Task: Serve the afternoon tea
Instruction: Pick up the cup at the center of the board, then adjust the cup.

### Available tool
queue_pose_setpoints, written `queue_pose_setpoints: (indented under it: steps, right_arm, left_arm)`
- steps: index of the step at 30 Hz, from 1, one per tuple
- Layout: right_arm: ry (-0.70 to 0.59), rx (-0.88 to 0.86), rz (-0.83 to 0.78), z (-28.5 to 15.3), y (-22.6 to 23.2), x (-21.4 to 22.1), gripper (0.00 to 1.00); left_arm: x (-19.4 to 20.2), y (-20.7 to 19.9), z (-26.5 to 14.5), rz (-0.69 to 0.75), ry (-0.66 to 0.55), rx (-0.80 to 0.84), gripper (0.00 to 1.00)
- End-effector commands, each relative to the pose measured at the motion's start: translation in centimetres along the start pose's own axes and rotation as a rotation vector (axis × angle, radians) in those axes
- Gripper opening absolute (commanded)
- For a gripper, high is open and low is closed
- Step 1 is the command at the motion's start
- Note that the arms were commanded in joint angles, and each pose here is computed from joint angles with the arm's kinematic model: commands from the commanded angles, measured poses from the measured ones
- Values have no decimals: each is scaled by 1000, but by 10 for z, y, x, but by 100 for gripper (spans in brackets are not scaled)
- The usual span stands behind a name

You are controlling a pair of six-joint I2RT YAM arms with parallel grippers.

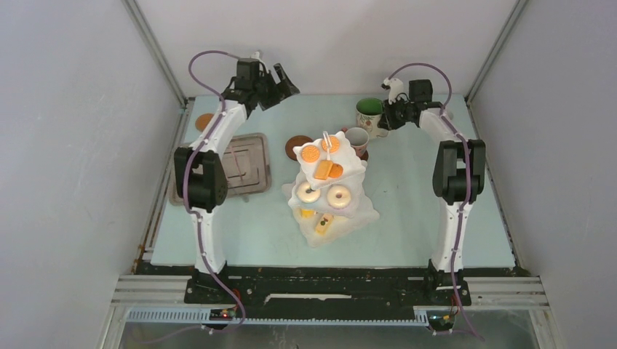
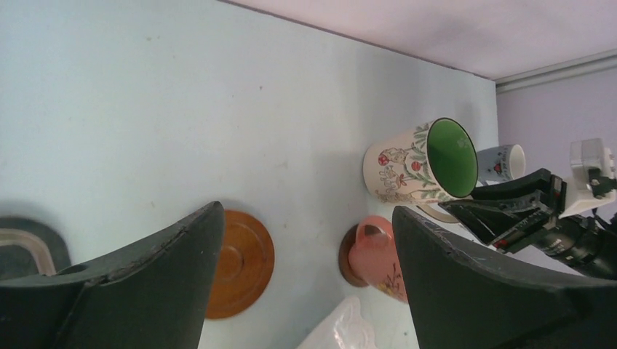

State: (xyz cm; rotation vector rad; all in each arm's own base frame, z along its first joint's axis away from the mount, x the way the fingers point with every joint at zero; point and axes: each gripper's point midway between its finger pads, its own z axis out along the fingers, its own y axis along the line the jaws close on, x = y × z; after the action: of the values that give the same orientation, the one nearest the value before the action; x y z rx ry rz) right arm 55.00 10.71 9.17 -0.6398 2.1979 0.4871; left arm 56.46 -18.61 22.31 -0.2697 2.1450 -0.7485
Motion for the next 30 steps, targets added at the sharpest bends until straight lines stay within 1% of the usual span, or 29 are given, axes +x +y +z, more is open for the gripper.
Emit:
queue_pose_setpoints:
  steps: [1, 6, 14, 20, 23, 25, 30]
  right_arm:
    - [-122, -110, -142, 4, 17, -51, 0]
    - [-127, -126, -198, 22, 19, -61, 0]
    - [-174, -125, -287, 45, 28, -82, 0]
    - [-207, -183, -358, 64, 41, -93, 0]
    - [-240, -220, -390, 68, 51, -102, 0]
    - [-253, -230, -417, 71, 59, -105, 0]
    - [-248, -234, -454, 77, 68, -105, 0]
  left_arm:
    - [-20, -20, 23, 85, -75, 65, 92]
    - [-15, -31, 51, 62, -51, 99, 91]
    - [-2, -35, 82, 27, -74, 119, 90]
    - [2, -42, 106, -35, -94, 155, 89]
    - [4, -42, 113, -29, -116, 138, 88]
    - [5, -36, 116, -26, -135, 94, 87]
    - [4, -24, 122, -27, -181, 16, 84]
